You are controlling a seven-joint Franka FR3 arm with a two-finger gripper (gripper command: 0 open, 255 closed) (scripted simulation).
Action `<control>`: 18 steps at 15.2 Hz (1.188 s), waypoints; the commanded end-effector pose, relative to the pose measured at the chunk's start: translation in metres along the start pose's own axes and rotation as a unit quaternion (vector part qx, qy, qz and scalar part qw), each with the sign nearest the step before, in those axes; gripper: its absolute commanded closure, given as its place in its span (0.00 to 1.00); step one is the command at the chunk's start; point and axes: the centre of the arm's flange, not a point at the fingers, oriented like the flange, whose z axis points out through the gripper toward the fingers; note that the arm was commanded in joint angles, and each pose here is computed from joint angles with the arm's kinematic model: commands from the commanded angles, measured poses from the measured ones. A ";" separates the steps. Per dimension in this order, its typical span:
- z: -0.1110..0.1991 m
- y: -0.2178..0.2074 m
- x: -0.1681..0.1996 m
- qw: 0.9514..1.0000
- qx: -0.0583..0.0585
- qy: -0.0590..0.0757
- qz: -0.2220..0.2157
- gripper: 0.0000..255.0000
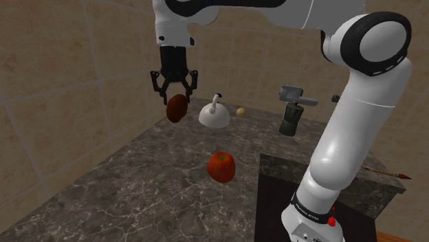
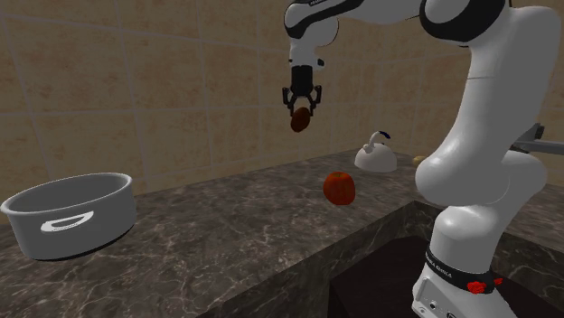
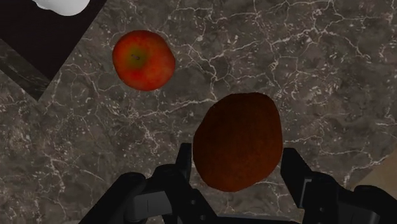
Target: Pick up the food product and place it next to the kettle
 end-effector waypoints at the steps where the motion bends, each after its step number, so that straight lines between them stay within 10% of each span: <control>1: -0.003 0.024 0.014 1.000 0.000 0.000 -0.001 1.00; 18: -0.010 0.222 0.119 1.000 0.000 0.000 -0.001 1.00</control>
